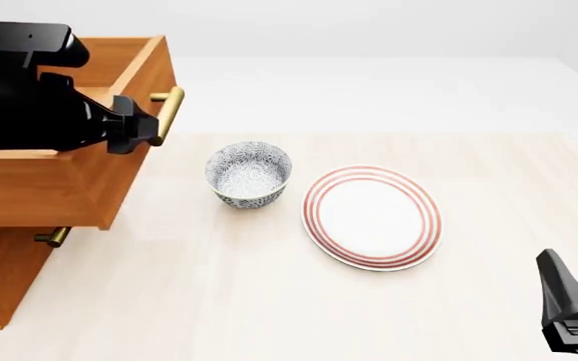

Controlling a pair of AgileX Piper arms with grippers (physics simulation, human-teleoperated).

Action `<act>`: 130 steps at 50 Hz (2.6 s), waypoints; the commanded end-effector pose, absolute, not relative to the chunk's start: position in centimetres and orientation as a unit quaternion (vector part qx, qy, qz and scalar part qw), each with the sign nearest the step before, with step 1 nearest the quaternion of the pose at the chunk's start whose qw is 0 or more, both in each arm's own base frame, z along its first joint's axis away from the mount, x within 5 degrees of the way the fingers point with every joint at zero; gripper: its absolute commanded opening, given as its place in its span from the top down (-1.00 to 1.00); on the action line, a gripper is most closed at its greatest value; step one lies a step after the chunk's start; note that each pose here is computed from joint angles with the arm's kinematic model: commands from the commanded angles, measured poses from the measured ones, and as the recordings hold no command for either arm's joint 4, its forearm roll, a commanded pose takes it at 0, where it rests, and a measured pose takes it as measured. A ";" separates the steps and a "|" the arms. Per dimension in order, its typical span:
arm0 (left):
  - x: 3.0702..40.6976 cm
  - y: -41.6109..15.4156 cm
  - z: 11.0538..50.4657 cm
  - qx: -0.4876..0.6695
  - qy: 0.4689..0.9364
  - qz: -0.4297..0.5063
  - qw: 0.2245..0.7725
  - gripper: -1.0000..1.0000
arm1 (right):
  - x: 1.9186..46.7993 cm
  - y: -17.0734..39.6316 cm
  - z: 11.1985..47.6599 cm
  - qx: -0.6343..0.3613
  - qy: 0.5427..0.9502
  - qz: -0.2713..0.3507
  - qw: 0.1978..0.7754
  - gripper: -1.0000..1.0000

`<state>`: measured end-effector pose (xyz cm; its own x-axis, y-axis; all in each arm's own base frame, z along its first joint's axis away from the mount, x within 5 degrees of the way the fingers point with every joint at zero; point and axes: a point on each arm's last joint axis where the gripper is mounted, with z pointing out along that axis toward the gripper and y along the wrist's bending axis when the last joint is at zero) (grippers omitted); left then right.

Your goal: Open the top drawer of the cabinet.

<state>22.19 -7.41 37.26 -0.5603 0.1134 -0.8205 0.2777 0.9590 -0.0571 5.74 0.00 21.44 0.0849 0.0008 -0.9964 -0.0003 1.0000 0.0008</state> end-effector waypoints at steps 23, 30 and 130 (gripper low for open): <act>22.8 -10.6 36.3 0.169 0.877 -0.109 0.436 -1.00 | 5.7 0.0 21.4 0.000 0.676 0.000 0.736 -1.00; 22.7 -10.2 36.8 0.165 0.877 -0.105 0.439 -1.00 | 5.7 0.0 21.4 0.000 0.676 0.000 0.737 -1.00; 16.8 -5.1 46.7 0.156 0.827 -0.059 0.537 -1.00 | 5.7 0.0 21.4 0.000 0.676 0.000 0.737 -1.00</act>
<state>17.46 -5.51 46.23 -0.4016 0.2053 -0.8925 0.3320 0.9409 0.0671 5.74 0.00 21.44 0.0850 0.0009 -0.9964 -0.0003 1.0000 0.0008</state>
